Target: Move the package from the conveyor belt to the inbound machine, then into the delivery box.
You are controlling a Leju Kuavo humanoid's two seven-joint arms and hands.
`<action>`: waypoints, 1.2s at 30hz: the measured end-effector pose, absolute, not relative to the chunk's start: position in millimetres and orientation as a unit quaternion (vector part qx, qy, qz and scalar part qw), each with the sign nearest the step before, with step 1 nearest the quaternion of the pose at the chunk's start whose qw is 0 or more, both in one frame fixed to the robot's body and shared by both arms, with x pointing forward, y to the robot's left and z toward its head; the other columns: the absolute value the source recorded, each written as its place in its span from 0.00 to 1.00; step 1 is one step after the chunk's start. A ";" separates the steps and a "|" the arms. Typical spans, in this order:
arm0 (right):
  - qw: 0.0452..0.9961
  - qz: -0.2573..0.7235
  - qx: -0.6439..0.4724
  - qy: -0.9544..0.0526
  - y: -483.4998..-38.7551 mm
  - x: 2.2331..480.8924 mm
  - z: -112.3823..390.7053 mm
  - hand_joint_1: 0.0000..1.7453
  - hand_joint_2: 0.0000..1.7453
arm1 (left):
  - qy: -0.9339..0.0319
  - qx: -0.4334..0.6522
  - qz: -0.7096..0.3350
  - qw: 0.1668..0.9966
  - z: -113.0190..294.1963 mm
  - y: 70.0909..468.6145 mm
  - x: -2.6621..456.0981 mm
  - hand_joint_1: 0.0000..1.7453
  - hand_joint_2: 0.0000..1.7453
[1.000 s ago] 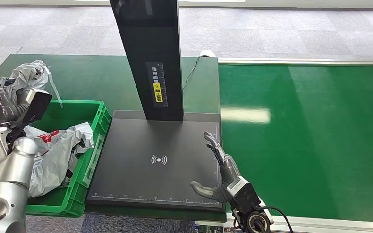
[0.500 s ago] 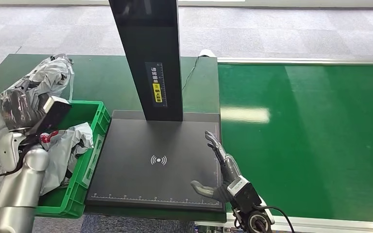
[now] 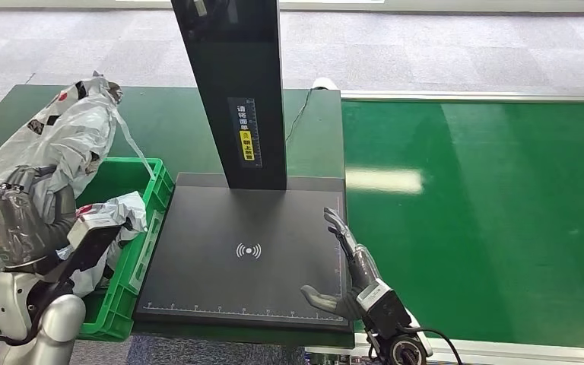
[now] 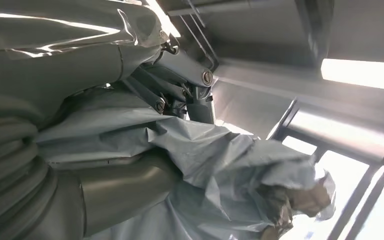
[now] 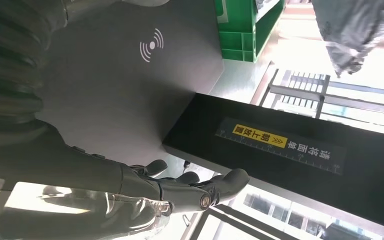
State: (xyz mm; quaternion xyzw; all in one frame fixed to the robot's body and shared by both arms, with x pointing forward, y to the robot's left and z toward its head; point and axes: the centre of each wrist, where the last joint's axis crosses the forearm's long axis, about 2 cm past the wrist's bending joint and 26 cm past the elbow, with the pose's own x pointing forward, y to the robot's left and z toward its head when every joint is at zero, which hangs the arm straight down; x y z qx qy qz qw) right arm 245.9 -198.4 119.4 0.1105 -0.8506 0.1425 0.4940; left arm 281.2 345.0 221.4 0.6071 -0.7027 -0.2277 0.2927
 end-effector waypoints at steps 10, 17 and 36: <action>0.497 0.144 0.099 -0.850 -202.3 242.8 119.2 0.00 1.00 | -0.598 0.607 -0.328 0.409 194.6 339.4 278.3 0.21 1.00; 0.498 0.147 0.093 -0.849 -204.6 241.7 119.2 0.00 1.00 | -0.525 0.583 -0.397 0.476 176.5 334.4 282.4 0.00 1.00; 0.506 0.153 0.090 -0.844 -206.2 235.9 116.0 0.00 1.00 | -0.580 0.538 -0.349 0.502 173.6 327.9 288.5 0.00 1.00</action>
